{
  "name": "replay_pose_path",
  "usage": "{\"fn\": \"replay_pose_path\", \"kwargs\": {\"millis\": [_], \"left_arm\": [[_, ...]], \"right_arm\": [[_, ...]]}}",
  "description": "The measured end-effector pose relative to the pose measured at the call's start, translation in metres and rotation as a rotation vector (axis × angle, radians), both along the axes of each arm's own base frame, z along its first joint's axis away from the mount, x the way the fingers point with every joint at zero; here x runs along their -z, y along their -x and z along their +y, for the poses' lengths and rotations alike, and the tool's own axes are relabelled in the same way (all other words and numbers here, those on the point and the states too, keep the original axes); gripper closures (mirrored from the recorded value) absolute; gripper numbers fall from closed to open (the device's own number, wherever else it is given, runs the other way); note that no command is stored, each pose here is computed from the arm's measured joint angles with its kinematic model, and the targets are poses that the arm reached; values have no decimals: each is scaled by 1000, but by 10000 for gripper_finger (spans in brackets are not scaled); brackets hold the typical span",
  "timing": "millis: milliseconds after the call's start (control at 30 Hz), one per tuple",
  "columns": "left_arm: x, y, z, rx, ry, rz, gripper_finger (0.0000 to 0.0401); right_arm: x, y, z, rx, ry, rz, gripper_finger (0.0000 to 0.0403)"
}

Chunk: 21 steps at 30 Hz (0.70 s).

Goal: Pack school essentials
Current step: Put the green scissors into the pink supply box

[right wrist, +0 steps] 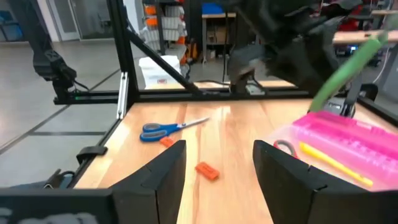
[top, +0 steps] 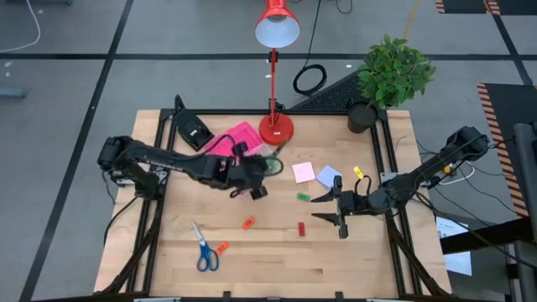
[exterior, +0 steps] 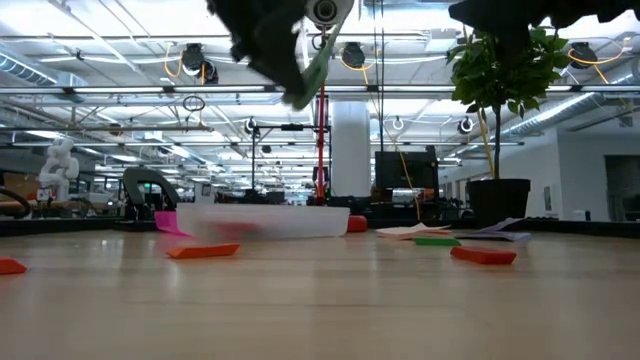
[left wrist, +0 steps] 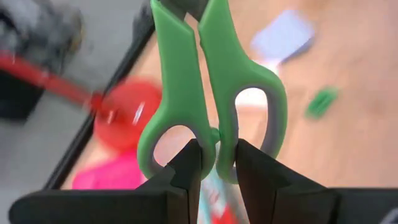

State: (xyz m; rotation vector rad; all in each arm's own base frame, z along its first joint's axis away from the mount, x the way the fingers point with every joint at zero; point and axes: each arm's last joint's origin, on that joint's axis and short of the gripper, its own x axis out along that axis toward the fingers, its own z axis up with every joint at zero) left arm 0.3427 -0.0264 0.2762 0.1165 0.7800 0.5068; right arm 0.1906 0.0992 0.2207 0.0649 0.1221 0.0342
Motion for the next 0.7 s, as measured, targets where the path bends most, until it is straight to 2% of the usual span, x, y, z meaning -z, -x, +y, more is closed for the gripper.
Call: {"fn": "replay_pose_path", "kwargs": {"millis": [200,533,700], "left_arm": [[19,13,30,-153,102,145,314],[65,30,48,-136,296,272,313],[81,35,52,-130,335,273,313]], "right_arm": [[4,1,0,1,-17,36,225],[4,1,0,0,-15,39,225],[4,1,0,0,-12,39,225]]}}
